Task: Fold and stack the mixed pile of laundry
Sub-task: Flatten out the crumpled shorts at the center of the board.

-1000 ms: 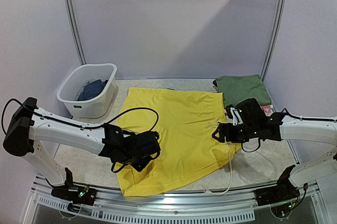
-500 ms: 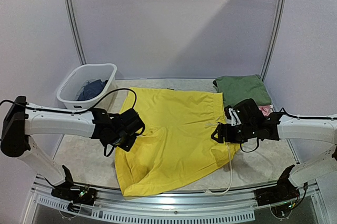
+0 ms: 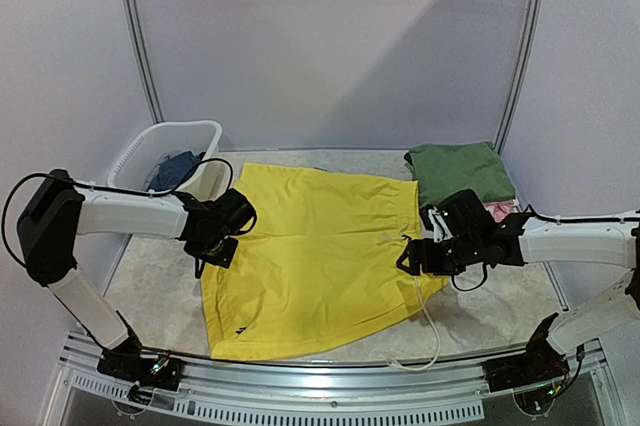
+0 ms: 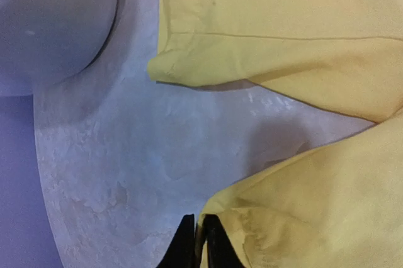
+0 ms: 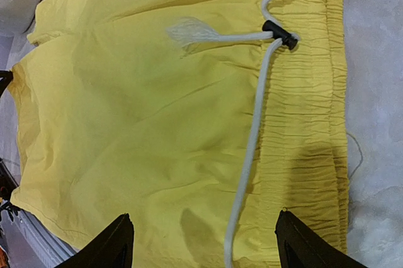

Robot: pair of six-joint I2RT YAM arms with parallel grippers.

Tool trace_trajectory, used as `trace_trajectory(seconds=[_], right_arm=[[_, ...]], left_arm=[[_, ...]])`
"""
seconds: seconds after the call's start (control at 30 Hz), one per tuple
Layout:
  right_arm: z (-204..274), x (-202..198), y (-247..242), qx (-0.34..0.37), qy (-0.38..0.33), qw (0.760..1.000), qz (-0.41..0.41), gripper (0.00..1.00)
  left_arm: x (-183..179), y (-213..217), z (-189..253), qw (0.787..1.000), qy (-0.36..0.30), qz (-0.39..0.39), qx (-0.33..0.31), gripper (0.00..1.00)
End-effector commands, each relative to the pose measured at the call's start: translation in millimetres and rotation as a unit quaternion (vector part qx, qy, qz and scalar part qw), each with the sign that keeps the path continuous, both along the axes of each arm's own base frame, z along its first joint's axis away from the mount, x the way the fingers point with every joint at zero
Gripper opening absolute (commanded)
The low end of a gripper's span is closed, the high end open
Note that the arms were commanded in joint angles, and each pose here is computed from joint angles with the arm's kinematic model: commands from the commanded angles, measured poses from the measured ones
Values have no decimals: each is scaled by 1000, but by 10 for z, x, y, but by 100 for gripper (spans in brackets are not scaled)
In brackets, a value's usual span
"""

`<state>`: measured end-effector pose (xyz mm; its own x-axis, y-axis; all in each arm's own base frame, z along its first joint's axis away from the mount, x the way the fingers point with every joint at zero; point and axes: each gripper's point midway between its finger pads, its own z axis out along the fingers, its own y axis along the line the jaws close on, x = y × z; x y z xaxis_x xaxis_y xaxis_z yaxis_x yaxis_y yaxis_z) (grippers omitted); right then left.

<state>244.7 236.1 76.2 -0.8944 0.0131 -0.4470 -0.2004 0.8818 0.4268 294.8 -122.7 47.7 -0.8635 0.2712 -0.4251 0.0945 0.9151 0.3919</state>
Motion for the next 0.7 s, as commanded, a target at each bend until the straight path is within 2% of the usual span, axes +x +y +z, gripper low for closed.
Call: trace_trajectory(seconds=[0.0, 0.03, 0.13, 0.27, 0.4, 0.67], right_arm=[[45, 12, 86, 7, -6, 1000, 13, 79], [41, 13, 93, 8, -5, 1000, 13, 79], [21, -4, 104, 9, -5, 1000, 15, 79], [1, -5, 90, 5, -5, 1000, 14, 79], [2, -7, 56, 0, -7, 1000, 9, 79], [5, -58, -54, -2, -11, 1000, -10, 79]], left_arm=[[63, 151, 180, 999, -25, 36, 21, 21], [40, 192, 213, 998, -27, 44, 25, 31], [-77, 198, 231, 999, -26, 45, 13, 51], [-292, 145, 323, 999, -32, 27, -13, 63], [-550, -16, 481, 998, -37, -10, -58, 64], [-1122, -398, 457, 973, 15, -85, -215, 54]])
